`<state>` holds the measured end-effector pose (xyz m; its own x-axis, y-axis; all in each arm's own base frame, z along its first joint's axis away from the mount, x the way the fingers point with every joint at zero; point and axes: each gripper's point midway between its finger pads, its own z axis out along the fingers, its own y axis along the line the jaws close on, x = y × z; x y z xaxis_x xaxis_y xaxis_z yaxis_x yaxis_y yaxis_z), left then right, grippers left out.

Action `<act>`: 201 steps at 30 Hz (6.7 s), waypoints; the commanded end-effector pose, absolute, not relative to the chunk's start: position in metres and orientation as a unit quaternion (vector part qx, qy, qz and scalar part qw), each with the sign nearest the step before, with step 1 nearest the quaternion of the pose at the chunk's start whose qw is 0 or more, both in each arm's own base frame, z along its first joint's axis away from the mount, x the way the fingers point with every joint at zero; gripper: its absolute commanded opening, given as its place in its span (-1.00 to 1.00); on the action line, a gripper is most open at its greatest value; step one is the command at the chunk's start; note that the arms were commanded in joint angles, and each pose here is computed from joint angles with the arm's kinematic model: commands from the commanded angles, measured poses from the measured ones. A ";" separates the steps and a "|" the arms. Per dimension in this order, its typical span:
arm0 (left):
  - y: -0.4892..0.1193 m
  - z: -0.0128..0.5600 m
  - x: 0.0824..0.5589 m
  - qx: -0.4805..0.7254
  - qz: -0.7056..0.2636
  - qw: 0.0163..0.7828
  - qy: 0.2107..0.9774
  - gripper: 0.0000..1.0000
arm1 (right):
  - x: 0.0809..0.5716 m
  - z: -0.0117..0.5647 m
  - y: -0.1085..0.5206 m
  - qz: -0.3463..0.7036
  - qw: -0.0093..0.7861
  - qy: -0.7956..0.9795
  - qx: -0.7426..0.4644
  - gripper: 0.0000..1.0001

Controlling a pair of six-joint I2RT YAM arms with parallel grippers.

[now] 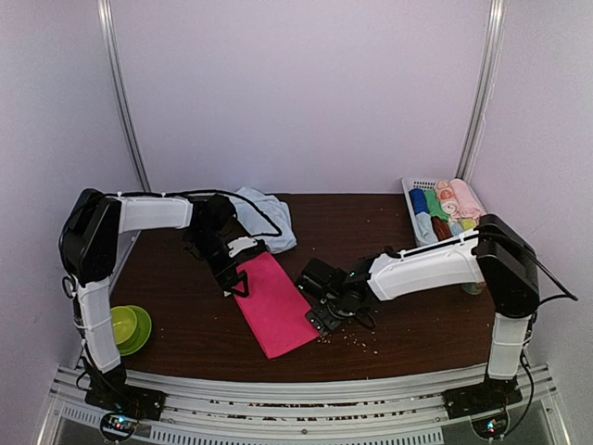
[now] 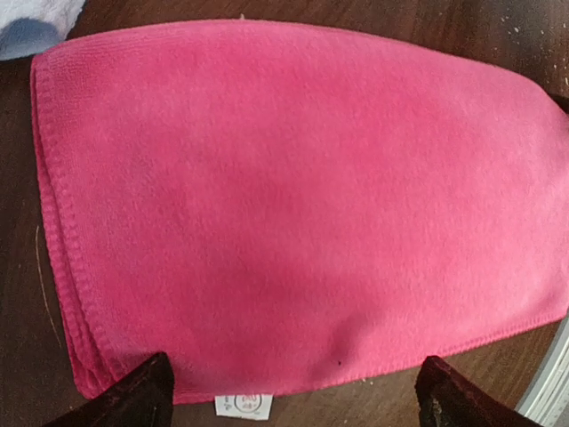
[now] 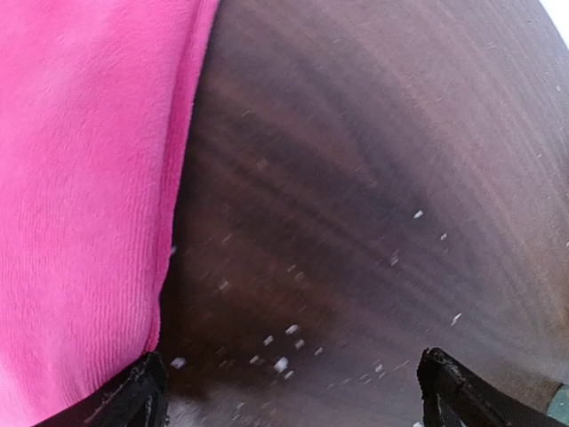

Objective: Roll the towels

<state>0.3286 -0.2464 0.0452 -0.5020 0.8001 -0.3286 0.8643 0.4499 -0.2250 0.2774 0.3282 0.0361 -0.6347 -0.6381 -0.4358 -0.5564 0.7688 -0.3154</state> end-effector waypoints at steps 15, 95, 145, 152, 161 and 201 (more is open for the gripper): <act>-0.282 0.049 0.391 0.493 -0.057 0.158 0.853 0.96 | 0.255 0.082 0.271 -0.008 0.325 0.912 -0.252 0.99; -0.242 0.046 0.372 0.499 -0.260 0.082 0.823 -0.01 | 0.277 0.026 0.384 -0.009 0.265 0.905 -0.332 0.99; -0.206 0.066 0.386 0.515 -0.136 0.088 0.842 0.04 | 0.280 0.019 0.389 -0.035 0.259 0.900 -0.350 0.99; -0.215 0.057 0.389 0.510 -0.161 0.083 0.841 0.05 | 0.278 0.019 0.392 -0.033 0.259 0.899 -0.352 0.99; -0.215 0.045 0.395 0.500 -0.156 0.075 0.849 0.00 | 0.277 0.019 0.393 -0.032 0.259 0.899 -0.351 0.99; -0.202 0.042 0.379 0.510 -0.142 0.032 0.848 -1.00 | 0.272 0.021 0.397 -0.039 0.258 0.895 -0.361 0.99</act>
<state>0.3834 -0.2102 0.0348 -0.4819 0.8443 -0.2345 0.8736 0.4420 -0.2038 0.2835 0.4007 0.0384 -0.6077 -0.6143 -0.5033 -0.5943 0.7722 -0.2248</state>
